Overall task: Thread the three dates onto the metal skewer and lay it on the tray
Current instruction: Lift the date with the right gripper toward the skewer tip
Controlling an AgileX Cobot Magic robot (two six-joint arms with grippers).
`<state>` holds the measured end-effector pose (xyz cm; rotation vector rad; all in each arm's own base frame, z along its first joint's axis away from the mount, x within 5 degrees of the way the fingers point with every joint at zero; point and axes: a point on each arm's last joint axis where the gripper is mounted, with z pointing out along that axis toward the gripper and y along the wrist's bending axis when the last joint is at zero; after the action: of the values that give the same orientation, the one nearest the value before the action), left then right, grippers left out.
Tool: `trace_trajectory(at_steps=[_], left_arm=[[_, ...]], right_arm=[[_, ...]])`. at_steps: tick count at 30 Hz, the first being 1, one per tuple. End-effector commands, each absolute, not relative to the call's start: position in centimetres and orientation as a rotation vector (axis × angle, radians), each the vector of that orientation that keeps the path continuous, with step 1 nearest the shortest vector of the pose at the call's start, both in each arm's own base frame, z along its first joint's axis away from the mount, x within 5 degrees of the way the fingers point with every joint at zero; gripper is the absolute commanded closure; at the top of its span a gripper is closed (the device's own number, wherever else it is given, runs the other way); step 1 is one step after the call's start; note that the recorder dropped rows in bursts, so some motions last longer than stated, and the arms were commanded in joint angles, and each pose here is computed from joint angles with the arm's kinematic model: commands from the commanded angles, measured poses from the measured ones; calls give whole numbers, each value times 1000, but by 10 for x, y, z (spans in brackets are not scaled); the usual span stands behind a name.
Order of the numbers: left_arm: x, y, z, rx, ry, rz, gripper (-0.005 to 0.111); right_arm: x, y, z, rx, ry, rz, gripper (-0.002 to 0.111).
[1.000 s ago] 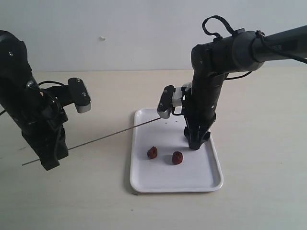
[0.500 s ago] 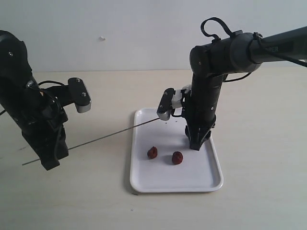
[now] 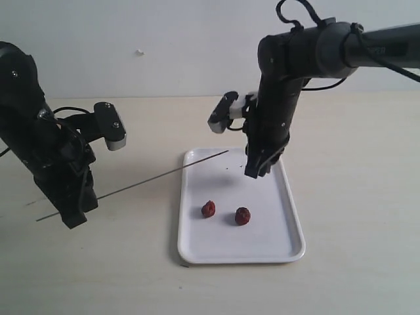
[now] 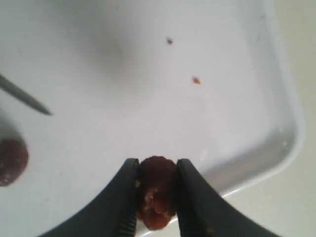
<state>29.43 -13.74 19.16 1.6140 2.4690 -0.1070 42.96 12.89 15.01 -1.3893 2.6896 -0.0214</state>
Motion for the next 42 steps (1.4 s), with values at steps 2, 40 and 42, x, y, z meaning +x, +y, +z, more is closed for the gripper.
trace_trajectory(at_steps=[2,40,42], left_arm=[[303,-140,196,1502,2419,-86,107],[336,-140,180,1462,2175,-55,107],[339,-142,177,1445,2150,-58,107]], right_arm=[[442,118,186,-963,2756,168,84],[462,30,230,-381,2411,1158,84],[462,30,229,-387,2410,1154,84]])
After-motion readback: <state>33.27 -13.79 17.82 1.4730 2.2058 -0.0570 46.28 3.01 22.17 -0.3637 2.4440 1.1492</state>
